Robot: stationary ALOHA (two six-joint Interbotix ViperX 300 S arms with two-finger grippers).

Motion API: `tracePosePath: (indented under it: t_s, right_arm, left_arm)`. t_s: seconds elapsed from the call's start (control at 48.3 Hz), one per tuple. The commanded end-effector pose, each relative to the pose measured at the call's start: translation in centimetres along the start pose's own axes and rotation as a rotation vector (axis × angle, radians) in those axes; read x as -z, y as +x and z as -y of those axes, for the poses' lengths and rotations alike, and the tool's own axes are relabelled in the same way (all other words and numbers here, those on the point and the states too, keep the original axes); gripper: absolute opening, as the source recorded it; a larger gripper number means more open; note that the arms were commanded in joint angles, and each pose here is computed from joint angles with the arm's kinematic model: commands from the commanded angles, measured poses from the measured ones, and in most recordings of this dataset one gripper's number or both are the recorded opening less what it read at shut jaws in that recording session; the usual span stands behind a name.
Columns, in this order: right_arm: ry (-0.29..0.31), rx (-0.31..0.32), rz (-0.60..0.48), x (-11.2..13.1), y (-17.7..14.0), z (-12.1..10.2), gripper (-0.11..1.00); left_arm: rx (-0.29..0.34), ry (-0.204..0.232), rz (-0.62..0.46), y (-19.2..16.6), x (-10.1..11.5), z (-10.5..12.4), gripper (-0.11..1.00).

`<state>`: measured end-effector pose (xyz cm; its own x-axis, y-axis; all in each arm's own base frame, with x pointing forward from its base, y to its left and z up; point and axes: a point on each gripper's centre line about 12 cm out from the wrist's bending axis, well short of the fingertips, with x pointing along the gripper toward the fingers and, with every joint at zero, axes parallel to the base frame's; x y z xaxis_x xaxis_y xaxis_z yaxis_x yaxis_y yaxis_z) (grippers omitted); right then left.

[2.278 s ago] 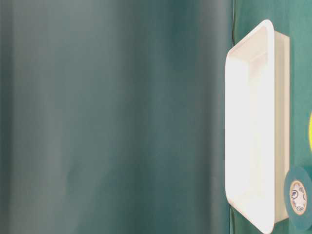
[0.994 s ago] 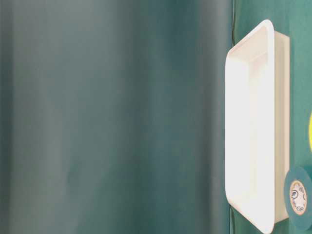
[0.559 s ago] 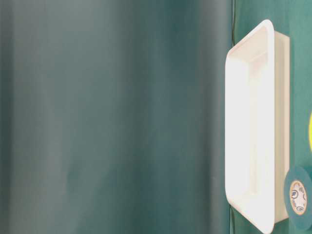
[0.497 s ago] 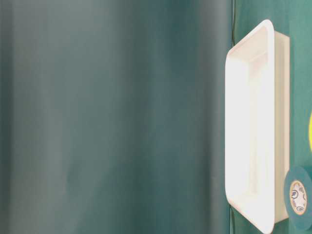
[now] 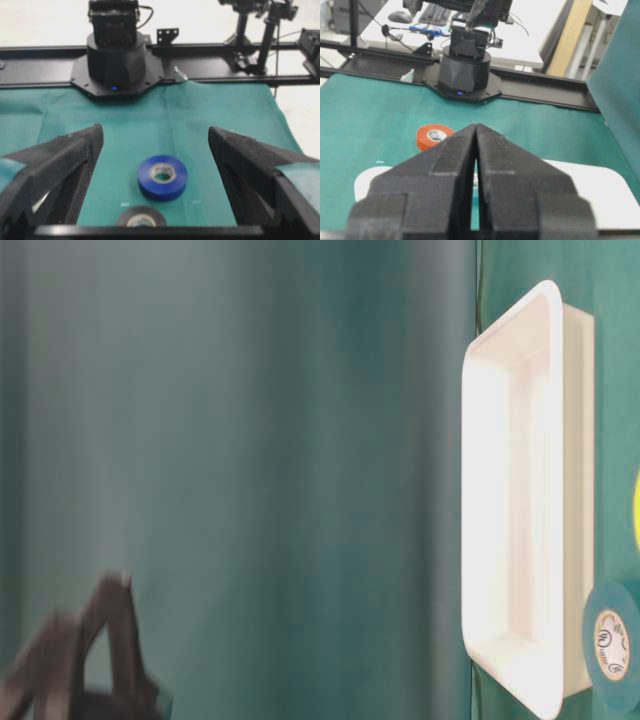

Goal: Pick up the tape from a random location and place it into the white case.
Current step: 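Move the left gripper over the yellow tape roll, fingers open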

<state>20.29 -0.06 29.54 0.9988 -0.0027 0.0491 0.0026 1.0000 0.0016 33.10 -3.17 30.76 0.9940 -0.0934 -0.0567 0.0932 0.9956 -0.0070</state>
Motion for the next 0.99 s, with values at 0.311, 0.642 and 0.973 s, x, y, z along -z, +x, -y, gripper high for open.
tracePosePath:
  t_s: [0.311, 0.642, 0.973]
  right_arm:
    - [0.000, 0.000, 0.032, -1.2, 0.3, 0.0, 0.00]
    - [0.000, 0.000, 0.032, -1.2, 0.3, 0.0, 0.00]
    - [0.002, 0.000, 0.029, -1.1, 0.3, 0.0, 0.00]
  left_arm:
    - [-0.002, 0.018, 0.021, 2.8, -1.4, 0.0, 0.98]
    - [-0.005, 0.009, -0.021, 2.9, -1.0, -0.2, 0.98]
    - [-0.013, 0.003, -0.247, 4.1, -1.4, -0.5, 0.98]
